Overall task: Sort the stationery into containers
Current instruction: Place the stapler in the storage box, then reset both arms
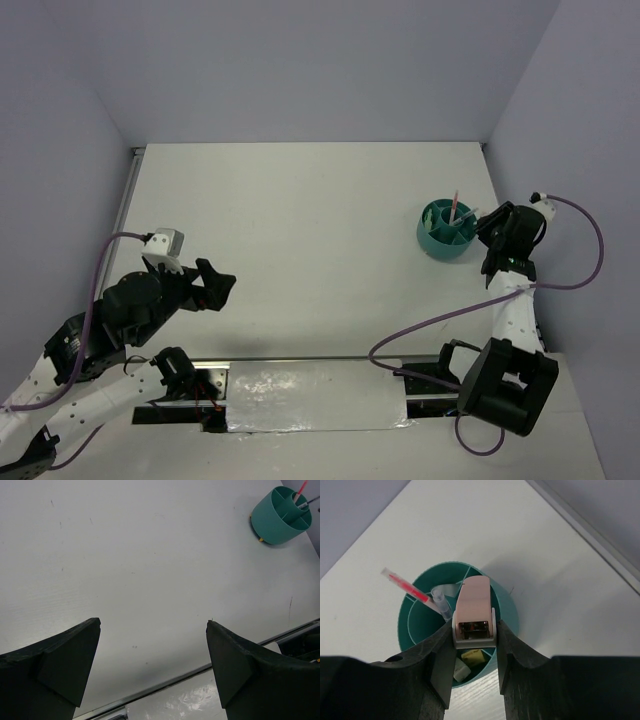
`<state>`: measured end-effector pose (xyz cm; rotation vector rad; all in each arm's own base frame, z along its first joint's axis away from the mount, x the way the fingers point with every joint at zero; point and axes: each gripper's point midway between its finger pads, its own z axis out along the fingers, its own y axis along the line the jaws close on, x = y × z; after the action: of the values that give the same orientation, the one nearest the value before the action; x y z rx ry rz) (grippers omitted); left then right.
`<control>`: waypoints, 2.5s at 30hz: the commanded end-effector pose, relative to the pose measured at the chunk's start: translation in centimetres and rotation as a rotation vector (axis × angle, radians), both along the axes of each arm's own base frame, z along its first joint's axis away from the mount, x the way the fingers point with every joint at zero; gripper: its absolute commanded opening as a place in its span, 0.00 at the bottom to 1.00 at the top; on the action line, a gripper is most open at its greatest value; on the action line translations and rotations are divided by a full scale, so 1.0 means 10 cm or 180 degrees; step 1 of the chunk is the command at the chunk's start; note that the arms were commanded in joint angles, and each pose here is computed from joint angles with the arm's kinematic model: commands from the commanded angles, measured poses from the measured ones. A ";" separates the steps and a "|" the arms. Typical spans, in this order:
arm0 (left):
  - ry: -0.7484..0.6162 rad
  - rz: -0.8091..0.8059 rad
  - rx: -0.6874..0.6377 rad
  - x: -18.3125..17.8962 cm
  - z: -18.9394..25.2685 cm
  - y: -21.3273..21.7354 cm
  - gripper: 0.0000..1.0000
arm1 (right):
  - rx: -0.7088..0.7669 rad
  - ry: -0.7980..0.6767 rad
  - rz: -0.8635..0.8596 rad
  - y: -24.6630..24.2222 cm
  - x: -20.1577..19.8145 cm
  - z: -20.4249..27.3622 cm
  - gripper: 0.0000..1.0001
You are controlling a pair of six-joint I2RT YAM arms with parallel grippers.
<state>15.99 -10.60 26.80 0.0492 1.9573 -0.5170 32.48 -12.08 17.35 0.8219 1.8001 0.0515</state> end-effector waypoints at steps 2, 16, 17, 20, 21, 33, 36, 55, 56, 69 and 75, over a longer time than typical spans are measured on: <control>-0.0107 -0.0060 -0.0052 0.02 0.07 -0.05 0.99 | -0.0023 -0.0114 0.0246 0.04 0.18 0.05 0.03; -0.0117 -0.0099 -0.0051 0.01 0.07 -0.06 0.99 | 0.0113 0.0004 0.0387 0.09 0.26 -0.11 0.08; -0.0124 -0.0099 -0.0058 0.01 0.08 -0.06 0.99 | 0.0108 0.0007 0.0373 0.09 0.25 -0.12 0.10; -0.0135 -0.0118 -0.0074 0.00 0.09 -0.06 0.99 | 0.0103 0.0021 0.0335 0.07 0.24 -0.13 0.12; -0.0142 -0.0113 -0.0083 -0.01 0.09 -0.05 0.99 | 0.0101 0.0022 0.0331 0.07 0.24 -0.12 0.13; -0.0144 -0.0203 -0.0088 -0.03 0.09 -0.11 0.99 | 0.0143 -0.0010 0.0366 0.09 0.26 -0.06 0.46; -0.0146 -0.0214 -0.0085 -0.03 0.08 -0.11 0.99 | 0.0158 -0.0048 0.0392 0.11 0.27 -0.01 0.50; -0.0057 0.0845 0.0116 0.19 0.09 0.39 0.99 | -0.0242 -0.0546 0.0692 0.85 -0.46 0.93 1.00; -0.0092 0.0913 0.0098 0.19 0.12 0.44 0.99 | -0.0282 -0.0494 0.0753 0.92 -0.50 0.94 1.00; -0.0271 0.1935 0.0442 0.11 0.49 1.17 0.99 | -0.1120 -0.0372 0.1449 1.19 -1.74 1.88 1.00; -0.0282 0.1824 0.0209 -0.07 0.61 1.28 0.99 | -0.1057 -0.0689 0.1897 1.32 -2.17 1.97 1.00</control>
<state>16.52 0.82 31.86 -0.3912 1.8242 -0.0354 12.74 1.08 39.16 0.1033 1.6496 0.2207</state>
